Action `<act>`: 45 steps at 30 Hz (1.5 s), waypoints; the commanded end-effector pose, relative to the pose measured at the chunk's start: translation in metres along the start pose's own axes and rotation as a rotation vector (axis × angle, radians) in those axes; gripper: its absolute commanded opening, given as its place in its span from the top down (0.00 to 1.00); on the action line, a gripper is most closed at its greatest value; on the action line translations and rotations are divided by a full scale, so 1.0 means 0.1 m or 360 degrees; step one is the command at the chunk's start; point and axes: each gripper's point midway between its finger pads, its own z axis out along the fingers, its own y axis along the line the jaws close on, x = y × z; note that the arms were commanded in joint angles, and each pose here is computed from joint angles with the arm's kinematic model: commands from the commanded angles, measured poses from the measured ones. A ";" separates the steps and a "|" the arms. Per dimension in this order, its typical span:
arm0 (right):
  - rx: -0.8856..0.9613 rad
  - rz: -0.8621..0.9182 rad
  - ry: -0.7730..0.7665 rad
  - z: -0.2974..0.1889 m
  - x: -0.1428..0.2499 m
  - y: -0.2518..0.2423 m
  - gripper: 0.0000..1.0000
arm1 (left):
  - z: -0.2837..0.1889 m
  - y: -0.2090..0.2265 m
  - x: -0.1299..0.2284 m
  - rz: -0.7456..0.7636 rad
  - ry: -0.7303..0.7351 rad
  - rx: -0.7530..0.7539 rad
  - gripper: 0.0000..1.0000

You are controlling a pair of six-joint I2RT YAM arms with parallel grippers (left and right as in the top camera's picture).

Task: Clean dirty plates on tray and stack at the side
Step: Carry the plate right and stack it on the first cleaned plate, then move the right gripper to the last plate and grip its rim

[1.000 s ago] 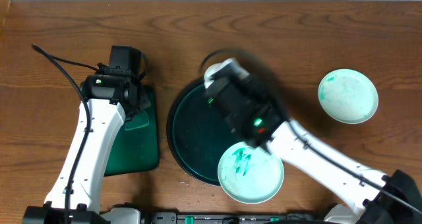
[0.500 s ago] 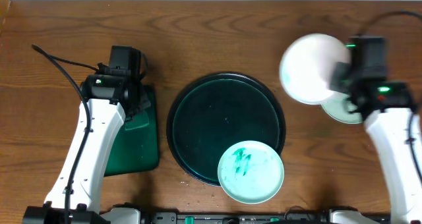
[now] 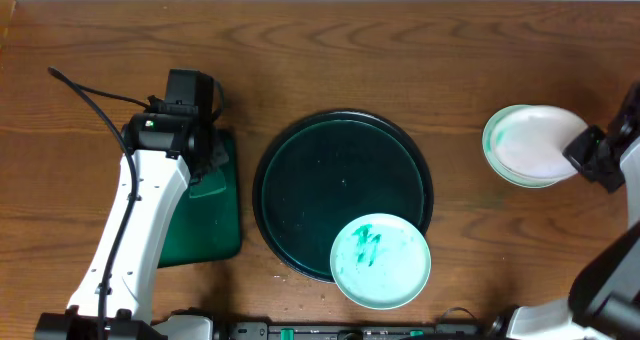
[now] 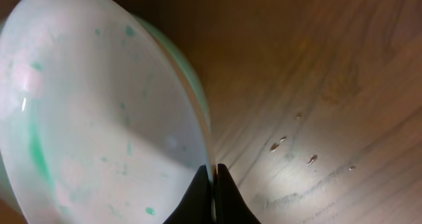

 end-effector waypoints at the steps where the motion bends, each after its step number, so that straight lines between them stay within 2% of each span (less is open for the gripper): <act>1: 0.0033 0.0137 0.0134 0.34 0.06 -0.10 0.99 | -0.04 0.01 -0.05 -0.0011 -0.0024 0.0000 0.93; 6: -0.0014 0.0135 0.0261 0.61 0.18 -0.03 0.99 | -0.04 0.01 -0.05 -0.0011 -0.0024 0.0000 0.93; 10: -0.0166 0.0085 0.0270 0.61 0.16 0.15 0.97 | -0.04 0.01 -0.05 -0.0011 -0.0024 0.0000 0.93; 11: -0.0179 0.0084 0.0269 0.60 0.16 0.17 0.94 | -0.04 0.01 -0.05 -0.0011 -0.0024 0.0000 0.93; 14: -0.0183 0.0077 0.0279 0.58 0.18 0.19 0.69 | -0.04 0.01 -0.05 -0.0011 -0.0024 0.0000 0.93; 15: -0.0183 0.0071 0.0284 0.57 0.19 0.20 0.64 | -0.04 0.01 -0.05 -0.0011 -0.0024 0.0000 0.93; 18: -0.0271 -0.0025 0.0296 0.49 0.20 0.30 0.59 | -0.04 0.01 -0.05 -0.0011 -0.0024 0.0001 0.93; 21: -0.0393 -0.0082 0.0252 0.26 0.13 0.45 0.58 | -0.04 0.01 -0.05 -0.0011 -0.0024 0.0001 0.93; 24: -0.0495 -0.0161 0.0077 -0.24 -0.02 0.63 0.55 | -0.04 0.01 -0.05 -0.0011 -0.0024 0.0000 0.93; 27: -0.0618 -0.0322 -0.0152 -0.94 -0.05 0.85 0.28 | -0.04 0.01 -0.05 -0.0011 -0.0024 0.0000 0.93; 28: -0.0649 -0.0379 -0.0200 -1.11 -0.01 0.91 0.26 | -0.04 0.01 -0.05 -0.0011 -0.0024 0.0000 0.93; 30: -0.0688 -0.0486 -0.0286 -1.45 0.14 0.98 0.25 | -0.04 0.01 -0.05 -0.0011 -0.0024 0.0001 0.93; 32: -0.0699 -0.0564 -0.0333 -1.69 0.33 1.01 0.33 | -0.04 0.01 -0.05 -0.0011 -0.0024 0.0001 0.93; 33: -0.0721 -0.0606 -0.0338 -1.79 0.44 1.04 0.32 | -0.04 0.01 -0.05 -0.0011 -0.0024 0.0001 0.93; 36: -0.0779 -0.0661 -0.0251 -1.98 0.84 1.09 0.13 | -0.04 0.01 -0.05 -0.0011 -0.0024 0.0001 0.93; 38: -0.0740 -0.0699 -0.0066 -1.98 1.24 1.06 0.12 | -0.04 0.01 -0.05 -0.0011 -0.0024 0.0001 0.93; 40: -0.0692 -0.0700 0.0066 -1.93 1.48 1.03 0.01 | -0.04 0.01 -0.05 -0.0011 -0.0024 0.0001 0.93; 45: -0.0583 -0.0779 0.0305 -1.71 1.99 0.96 0.01 | -0.04 0.01 -0.05 -0.0011 -0.0024 0.0000 0.93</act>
